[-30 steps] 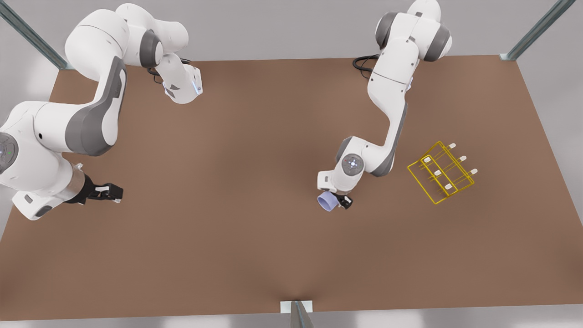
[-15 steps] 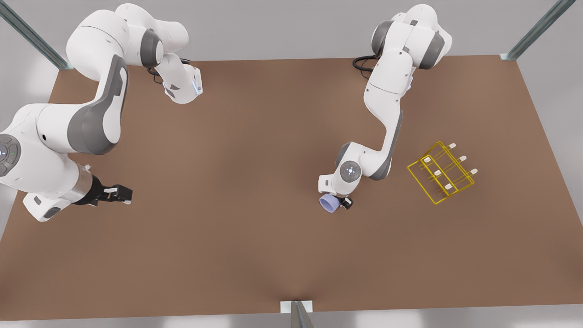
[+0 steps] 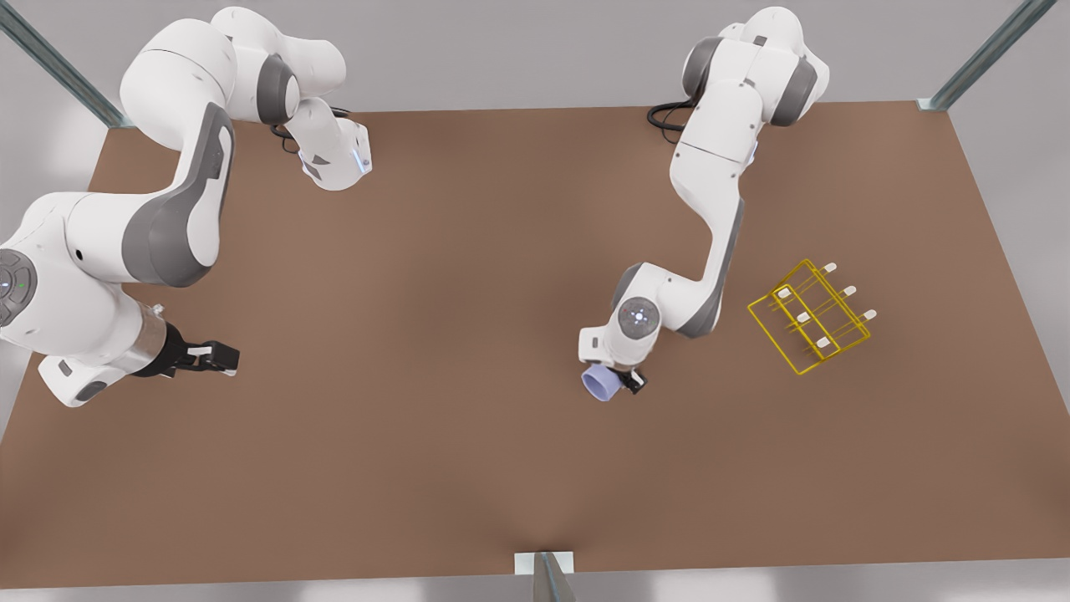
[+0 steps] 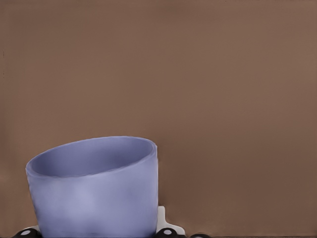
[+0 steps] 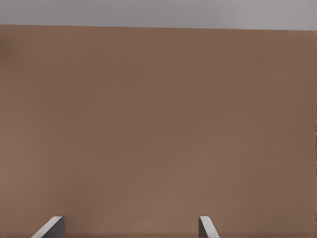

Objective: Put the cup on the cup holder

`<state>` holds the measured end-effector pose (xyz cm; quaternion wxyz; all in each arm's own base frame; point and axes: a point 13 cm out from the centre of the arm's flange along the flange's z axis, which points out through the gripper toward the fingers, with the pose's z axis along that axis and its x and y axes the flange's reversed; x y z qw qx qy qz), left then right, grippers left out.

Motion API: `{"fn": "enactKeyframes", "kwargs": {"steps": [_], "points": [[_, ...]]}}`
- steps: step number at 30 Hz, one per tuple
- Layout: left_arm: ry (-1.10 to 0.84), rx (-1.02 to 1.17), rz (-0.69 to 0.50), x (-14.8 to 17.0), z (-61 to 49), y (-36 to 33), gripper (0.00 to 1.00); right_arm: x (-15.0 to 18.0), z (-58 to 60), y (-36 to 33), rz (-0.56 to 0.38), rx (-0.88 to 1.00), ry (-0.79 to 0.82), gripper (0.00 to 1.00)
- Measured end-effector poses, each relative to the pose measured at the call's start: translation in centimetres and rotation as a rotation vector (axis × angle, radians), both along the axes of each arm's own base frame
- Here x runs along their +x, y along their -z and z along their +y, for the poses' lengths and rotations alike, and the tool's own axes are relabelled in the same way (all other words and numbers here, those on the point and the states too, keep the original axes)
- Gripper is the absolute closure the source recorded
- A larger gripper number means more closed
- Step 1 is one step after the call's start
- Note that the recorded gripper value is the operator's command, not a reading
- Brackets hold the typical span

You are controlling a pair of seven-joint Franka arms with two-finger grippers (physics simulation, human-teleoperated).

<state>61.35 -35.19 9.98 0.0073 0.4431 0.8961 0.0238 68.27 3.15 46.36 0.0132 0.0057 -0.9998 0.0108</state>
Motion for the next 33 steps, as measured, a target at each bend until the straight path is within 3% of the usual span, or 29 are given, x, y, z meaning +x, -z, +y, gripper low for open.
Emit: {"fn": "enactKeyframes", "kwargs": {"steps": [4, 6, 10, 16, 19, 24, 28, 33], "points": [[0.205, 0.335, -0.029, 1.6, 2.7, -6.6, 0.28, 0.0, -0.1, 0.0, 0.001, -0.009, 0.003, 0.00], [0.334, 0.612, -0.030, 0.8, 4.8, -9.2, 0.28, 0.0, 0.0, 0.0, 0.001, -0.011, 0.002, 0.00], [0.457, 1.226, -0.027, 2.2, 11.9, -17.9, 0.28, 0.0, -0.1, 0.0, 0.001, -0.013, 0.004, 0.00], [0.438, 1.882, 0.193, 3.2, 22.9, -25.5, 0.28, 0.0, -0.1, 0.0, 0.001, -0.014, 0.006, 0.00], [0.449, 2.012, 0.363, 2.8, 28.3, -25.3, 0.28, 0.0, -0.2, 0.0, -0.001, -0.011, 0.008, 0.00], [0.482, 2.043, 0.576, 2.1, 35.7, -23.8, 0.28, 0.1, 0.0, 0.0, -0.004, -0.009, 0.009, 0.00], [0.564, 2.009, 0.703, -1.1, 37.5, -20.9, 0.28, 0.1, -0.1, 0.0, -0.005, -0.008, 0.012, 0.00], [0.569, 1.943, 0.767, -2.7, 40.3, -18.0, 0.28, 0.1, -0.3, 0.0, -0.005, -0.008, 0.017, 0.00]]}}
